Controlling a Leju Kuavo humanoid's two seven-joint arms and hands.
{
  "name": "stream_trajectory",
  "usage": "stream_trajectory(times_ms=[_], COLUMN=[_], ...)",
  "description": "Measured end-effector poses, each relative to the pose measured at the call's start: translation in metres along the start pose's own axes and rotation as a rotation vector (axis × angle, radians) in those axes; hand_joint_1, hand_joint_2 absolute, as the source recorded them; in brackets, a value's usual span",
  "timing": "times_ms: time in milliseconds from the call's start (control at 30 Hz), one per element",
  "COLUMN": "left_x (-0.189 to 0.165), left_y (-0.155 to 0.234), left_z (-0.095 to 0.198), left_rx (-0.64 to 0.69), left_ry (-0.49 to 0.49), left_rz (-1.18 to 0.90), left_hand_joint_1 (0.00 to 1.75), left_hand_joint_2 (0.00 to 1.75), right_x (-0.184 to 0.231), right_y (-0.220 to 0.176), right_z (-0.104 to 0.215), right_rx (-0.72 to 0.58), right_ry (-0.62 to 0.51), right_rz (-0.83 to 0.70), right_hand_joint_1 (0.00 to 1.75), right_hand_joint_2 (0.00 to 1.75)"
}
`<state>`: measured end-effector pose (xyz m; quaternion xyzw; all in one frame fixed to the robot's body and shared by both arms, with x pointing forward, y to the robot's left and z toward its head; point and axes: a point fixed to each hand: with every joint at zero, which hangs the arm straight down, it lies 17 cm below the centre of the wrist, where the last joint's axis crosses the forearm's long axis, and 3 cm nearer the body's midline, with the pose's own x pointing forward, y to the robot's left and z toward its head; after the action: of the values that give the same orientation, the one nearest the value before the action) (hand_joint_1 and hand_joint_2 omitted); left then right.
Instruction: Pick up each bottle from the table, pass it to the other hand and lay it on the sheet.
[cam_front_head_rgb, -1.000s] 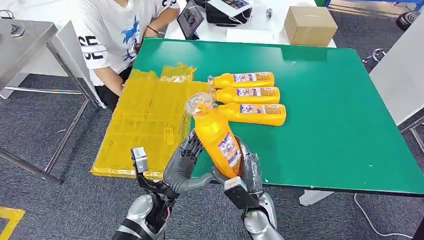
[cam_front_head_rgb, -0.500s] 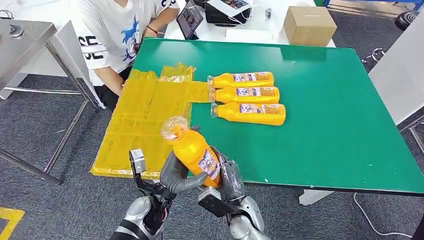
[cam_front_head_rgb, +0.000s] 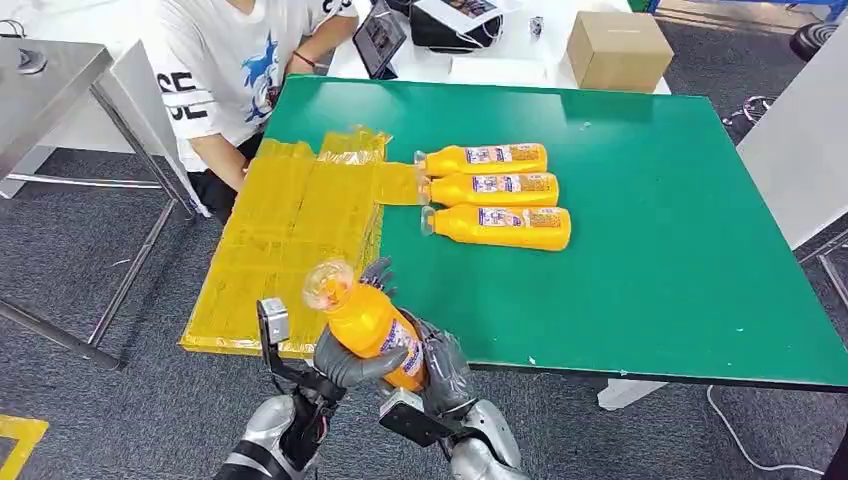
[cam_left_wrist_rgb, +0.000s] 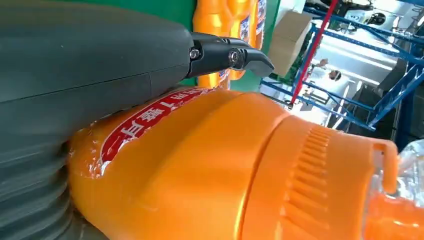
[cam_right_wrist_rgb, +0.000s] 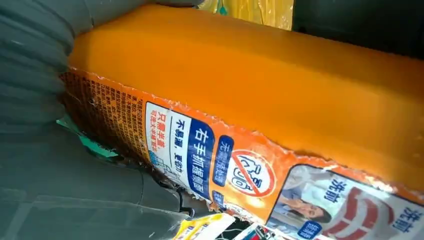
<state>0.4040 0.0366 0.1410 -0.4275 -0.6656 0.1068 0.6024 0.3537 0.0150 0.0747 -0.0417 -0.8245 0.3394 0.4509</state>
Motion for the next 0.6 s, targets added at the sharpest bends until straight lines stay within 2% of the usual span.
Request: stream_trajectory(times_ms=[33, 67, 100, 267, 300, 333, 367, 400, 600], left_x=[0.000, 0.000, 0.000, 0.004, 0.005, 0.005, 0.006, 0.006, 0.012], left_y=[0.000, 0.000, 0.000, 0.001, 0.002, 0.002, 0.002, 0.002, 0.000], left_z=[0.000, 0.000, 0.000, 0.002, 0.002, 0.003, 0.003, 0.003, 0.005], left_rx=[-0.001, -0.001, -0.002, 0.001, 0.000, -0.001, 0.001, 0.001, 0.000], left_ry=[-0.002, -0.004, -0.006, -0.018, -0.019, -0.021, -0.022, -0.022, -0.036], left_rz=[-0.005, -0.009, -0.014, 0.022, 0.036, 0.048, 0.060, 0.069, 0.093], left_hand_joint_1=[0.17, 1.62, 1.75, 1.75, 1.75, 1.75, 1.75, 1.75, 1.75], left_hand_joint_2=[1.75, 1.75, 1.75, 1.75, 1.75, 1.75, 1.75, 1.75, 1.75], right_x=[0.000, 0.000, 0.000, 0.001, 0.000, 0.000, 0.000, 0.000, 0.000], right_y=[0.000, 0.001, 0.001, 0.004, 0.005, 0.005, 0.005, 0.005, 0.003], right_z=[0.000, 0.000, 0.000, 0.000, 0.000, 0.000, 0.000, 0.000, -0.001], right_rx=[0.001, 0.000, 0.001, 0.005, 0.006, 0.005, 0.004, 0.003, -0.024], right_ry=[0.001, 0.002, 0.005, 0.008, 0.010, 0.012, 0.013, 0.015, 0.043], right_rz=[-0.001, -0.003, -0.007, -0.018, -0.021, -0.023, -0.026, -0.027, -0.098], right_hand_joint_1=[1.75, 1.75, 1.75, 1.75, 1.50, 0.44, 0.00, 0.00, 0.00], right_hand_joint_2=[1.75, 1.75, 1.75, 1.75, 1.75, 1.75, 1.75, 0.00, 0.00])
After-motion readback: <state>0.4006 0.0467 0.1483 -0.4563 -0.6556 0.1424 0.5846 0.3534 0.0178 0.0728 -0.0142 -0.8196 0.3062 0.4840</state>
